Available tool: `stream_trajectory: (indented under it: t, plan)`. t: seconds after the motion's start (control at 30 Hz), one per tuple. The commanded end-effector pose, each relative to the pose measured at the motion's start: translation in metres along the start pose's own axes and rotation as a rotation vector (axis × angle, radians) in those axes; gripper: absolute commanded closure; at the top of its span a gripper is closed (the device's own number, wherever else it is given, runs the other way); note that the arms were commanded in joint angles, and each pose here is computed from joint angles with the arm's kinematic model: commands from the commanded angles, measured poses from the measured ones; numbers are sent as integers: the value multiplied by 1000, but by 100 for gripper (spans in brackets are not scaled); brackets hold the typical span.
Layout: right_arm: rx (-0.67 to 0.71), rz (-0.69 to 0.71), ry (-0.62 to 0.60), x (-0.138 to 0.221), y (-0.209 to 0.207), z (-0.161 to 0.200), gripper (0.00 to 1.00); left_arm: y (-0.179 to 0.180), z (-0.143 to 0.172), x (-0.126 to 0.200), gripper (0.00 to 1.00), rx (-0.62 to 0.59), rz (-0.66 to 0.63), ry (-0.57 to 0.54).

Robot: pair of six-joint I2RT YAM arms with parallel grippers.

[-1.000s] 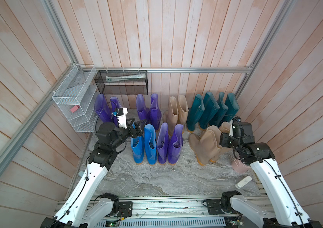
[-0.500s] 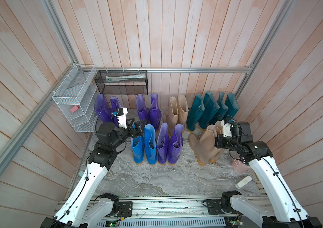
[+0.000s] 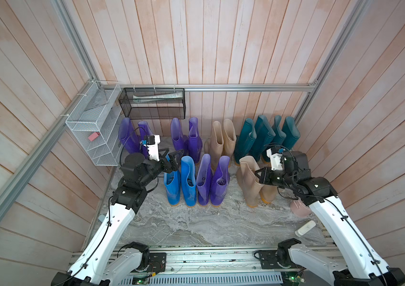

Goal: Match and arrange rain boots in pairs
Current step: Adjust the rain boot at the center of the board.

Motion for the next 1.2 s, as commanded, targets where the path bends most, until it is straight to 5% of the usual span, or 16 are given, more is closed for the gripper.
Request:
stream_trajectory:
  t: [0.0, 0.37, 0.43, 0.5, 0.7, 0.8, 0.9, 1.17]
  plan:
    - [-36, -141, -63, -8, 22, -19, 100, 1, 2, 1, 11, -7, -2, 0]
    - [-27, -41, -40, -14, 3, -5, 100, 0, 1, 2, 11, -6, 1, -3]
    - [-15, -16, -30, -9, 0, -2, 73, 0, 2, 1, 11, -5, 2, 0]
    - [17, 32, -45, 4, 0, -6, 61, 0, 2, 1, 11, -4, 5, -1]
    - [136, 324, -208, 53, -13, -33, 44, -2, 1, 2, 11, -3, 16, -3]
    - [127, 550, -312, 71, -41, -45, 33, -3, 2, 1, 11, 1, 22, -2]
    - [109, 635, -375, 81, -60, -48, 22, -2, 2, 1, 11, 1, 21, -1]
    - [125, 643, -156, 38, -92, -18, 15, -2, 2, 1, 11, 0, 19, -1]
Point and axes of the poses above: each gripper's point midway between its finger pads, its own x axis back along the fingers, its own y axis along the line the jaws close on, z = x × y, the point moved 6 cm from there along x, back along the fingers, and after that the axes turned 5 degrees about -x, right-handed, at the moved point
